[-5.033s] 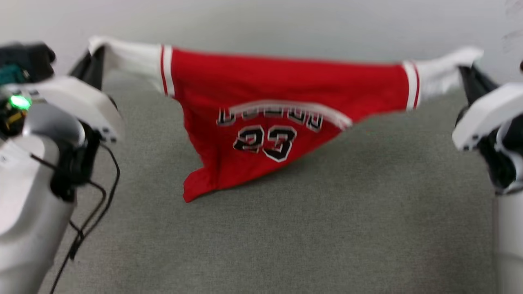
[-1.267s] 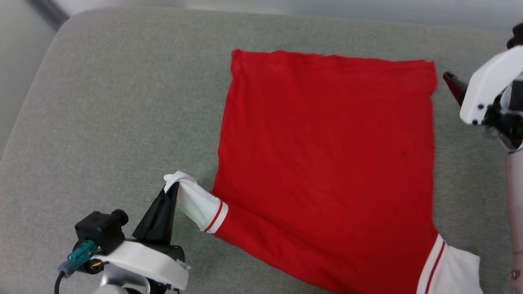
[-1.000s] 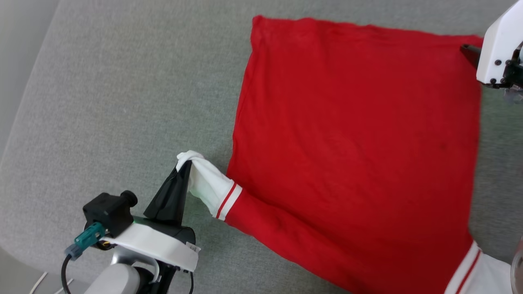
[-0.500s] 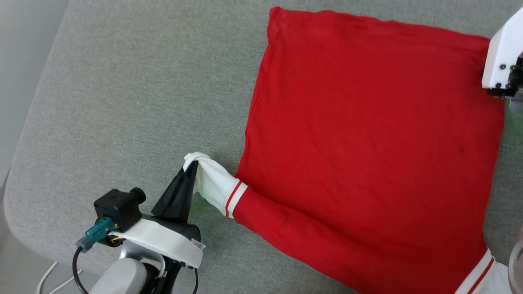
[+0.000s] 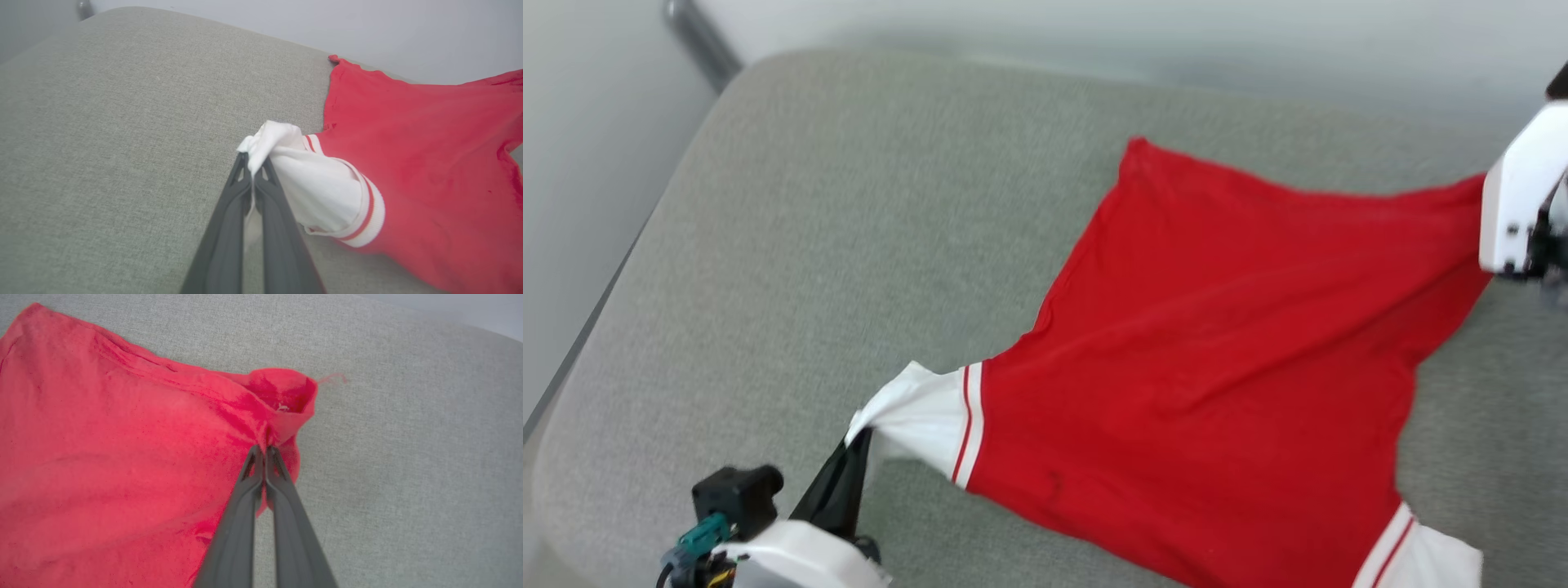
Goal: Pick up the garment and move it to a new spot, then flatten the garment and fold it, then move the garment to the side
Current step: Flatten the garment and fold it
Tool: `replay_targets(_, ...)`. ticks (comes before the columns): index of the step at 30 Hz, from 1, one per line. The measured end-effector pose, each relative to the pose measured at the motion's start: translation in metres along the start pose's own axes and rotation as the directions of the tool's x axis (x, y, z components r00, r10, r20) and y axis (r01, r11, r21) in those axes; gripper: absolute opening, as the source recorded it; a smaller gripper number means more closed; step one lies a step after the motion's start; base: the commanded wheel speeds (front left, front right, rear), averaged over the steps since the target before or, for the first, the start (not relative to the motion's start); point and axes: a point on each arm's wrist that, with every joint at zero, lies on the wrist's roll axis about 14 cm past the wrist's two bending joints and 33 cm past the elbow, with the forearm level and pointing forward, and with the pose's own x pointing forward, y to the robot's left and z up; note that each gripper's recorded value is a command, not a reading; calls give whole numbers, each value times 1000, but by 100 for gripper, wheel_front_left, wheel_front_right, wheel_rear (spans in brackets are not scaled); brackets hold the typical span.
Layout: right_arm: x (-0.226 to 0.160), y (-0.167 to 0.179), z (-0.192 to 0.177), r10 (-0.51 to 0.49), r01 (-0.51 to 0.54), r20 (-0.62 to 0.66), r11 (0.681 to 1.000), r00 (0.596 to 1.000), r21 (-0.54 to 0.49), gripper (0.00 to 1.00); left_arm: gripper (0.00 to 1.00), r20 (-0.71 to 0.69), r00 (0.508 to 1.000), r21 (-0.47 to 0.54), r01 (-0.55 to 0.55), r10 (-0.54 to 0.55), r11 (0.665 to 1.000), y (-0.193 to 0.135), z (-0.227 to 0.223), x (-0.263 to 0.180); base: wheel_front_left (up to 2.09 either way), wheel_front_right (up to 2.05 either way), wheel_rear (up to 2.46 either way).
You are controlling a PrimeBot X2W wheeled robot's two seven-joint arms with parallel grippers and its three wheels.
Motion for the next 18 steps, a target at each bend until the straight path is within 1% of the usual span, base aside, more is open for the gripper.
replay_targets(2,-17,-8,-13,-10,11,11,1000,1000,-14,0,0,-3,1000,1,-11,11,1000,4,-1,-10,0,0,0)
replay_targets(4,-33,-17,-33,-13,13,17,1000,1000,-6,0,0,0,1000,-2,-15,15,1000,4,0,-17,0,0,0)
replay_targets(7,-58,-35,-73,-26,26,3,1000,1000,15,0,0,-2,1000,-7,-10,10,1000,2,-1,-26,0,0,0)
replay_targets(8,-58,-35,-73,-26,26,3,1000,1000,15,0,0,-2,1000,-7,-10,10,1000,2,-1,-26,0,0,0)
replay_targets(10,-73,-49,-102,-45,46,-9,999,999,29,0,0,-16,1000,-4,-3,3,1000,0,-4,-30,0,0,0)
replay_targets(11,-88,-58,-132,-58,58,-14,997,998,56,0,0,-24,1000,-3,11,-11,1000,-3,-5,-32,0,0,0)
replay_targets(12,-88,-58,-132,-58,58,-14,997,998,56,0,0,-24,1000,-3,11,-11,1000,-3,-5,-32,0,0,0)
replay_targets(14,-102,-66,-169,-74,78,-44,993,996,83,0,0,-33,999,6,29,-29,1000,-8,-6,-33,0,0,0)
replay_targets(18,-122,-68,-239,-75,92,-101,979,992,180,0,0,-57,996,18,68,-67,998,-18,-9,-31,0,0,0)
